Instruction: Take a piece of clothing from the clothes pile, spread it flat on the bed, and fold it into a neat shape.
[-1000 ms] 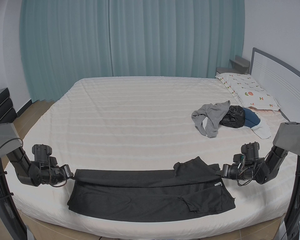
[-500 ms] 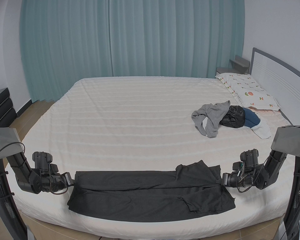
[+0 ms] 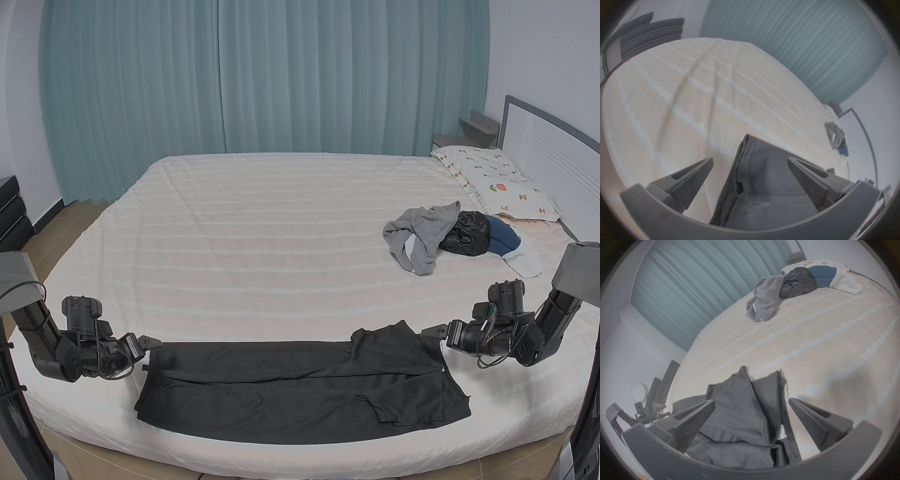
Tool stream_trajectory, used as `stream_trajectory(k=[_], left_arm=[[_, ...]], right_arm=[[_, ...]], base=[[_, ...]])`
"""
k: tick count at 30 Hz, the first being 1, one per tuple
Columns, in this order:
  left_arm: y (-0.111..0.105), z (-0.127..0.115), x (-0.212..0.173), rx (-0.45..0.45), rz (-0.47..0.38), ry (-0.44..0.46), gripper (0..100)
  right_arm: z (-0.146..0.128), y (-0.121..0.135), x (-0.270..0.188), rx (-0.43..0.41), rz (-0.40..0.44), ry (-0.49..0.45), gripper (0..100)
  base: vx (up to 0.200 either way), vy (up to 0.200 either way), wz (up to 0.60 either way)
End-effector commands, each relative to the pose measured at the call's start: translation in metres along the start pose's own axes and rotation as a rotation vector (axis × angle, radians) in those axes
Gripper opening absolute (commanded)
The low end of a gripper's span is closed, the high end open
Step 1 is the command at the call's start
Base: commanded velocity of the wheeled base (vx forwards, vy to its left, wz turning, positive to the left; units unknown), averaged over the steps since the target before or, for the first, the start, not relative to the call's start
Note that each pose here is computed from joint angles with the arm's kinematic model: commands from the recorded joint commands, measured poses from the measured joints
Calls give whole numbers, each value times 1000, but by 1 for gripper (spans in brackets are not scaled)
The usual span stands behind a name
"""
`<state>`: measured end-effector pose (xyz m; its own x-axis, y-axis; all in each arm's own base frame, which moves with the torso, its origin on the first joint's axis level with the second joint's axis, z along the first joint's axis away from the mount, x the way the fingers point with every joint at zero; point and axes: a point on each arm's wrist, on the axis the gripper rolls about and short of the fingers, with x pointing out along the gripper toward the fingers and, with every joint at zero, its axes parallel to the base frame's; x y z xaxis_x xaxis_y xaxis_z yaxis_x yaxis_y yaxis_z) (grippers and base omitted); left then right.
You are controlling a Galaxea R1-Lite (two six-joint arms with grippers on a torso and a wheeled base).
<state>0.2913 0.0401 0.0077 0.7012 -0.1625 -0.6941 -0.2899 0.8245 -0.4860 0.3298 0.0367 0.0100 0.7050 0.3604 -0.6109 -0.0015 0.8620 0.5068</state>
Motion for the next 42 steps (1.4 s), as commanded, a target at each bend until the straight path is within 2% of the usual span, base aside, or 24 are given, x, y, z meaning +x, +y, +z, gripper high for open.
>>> stream_trajectory(k=[1, 6, 9, 13, 18, 25, 26, 36, 42], left_arm=[[-11, 19, 3, -63, -43, -56, 100], [-12, 30, 21, -129, -60, -72, 100], [-10, 30, 33, -153, -55, -59, 100], [-10, 24, 49, -172, -51, -28, 100], [-15, 20, 58, -161, -51, -20, 100], [-18, 18, 60, -149, -56, -12, 100], [-18, 17, 60, -149, -54, -12, 0], [-10, 19, 57, -174, -33, -25, 0], [-9, 24, 56, -229, -48, -61, 0]], right_arm=[[12, 2, 10, 53, 20, -31, 100], [21, 2, 25, 211, 39, -50, 100], [25, 2, 26, 233, 47, -60, 100], [18, -4, 29, 247, 53, -22, 100], [17, -13, 30, 327, 45, -10, 100], [15, -15, 30, 332, 38, -5, 100], [14, -15, 30, 333, 35, -4, 100], [8, -20, 33, 335, 18, 13, 100], [8, -22, 39, 334, 17, 14, 100]], base=[[0, 0, 0], [0, 0, 0], [0, 0, 0], [0, 0, 0], [0, 0, 0], [0, 0, 0], [0, 0, 0], [0, 0, 0], [0, 0, 0]])
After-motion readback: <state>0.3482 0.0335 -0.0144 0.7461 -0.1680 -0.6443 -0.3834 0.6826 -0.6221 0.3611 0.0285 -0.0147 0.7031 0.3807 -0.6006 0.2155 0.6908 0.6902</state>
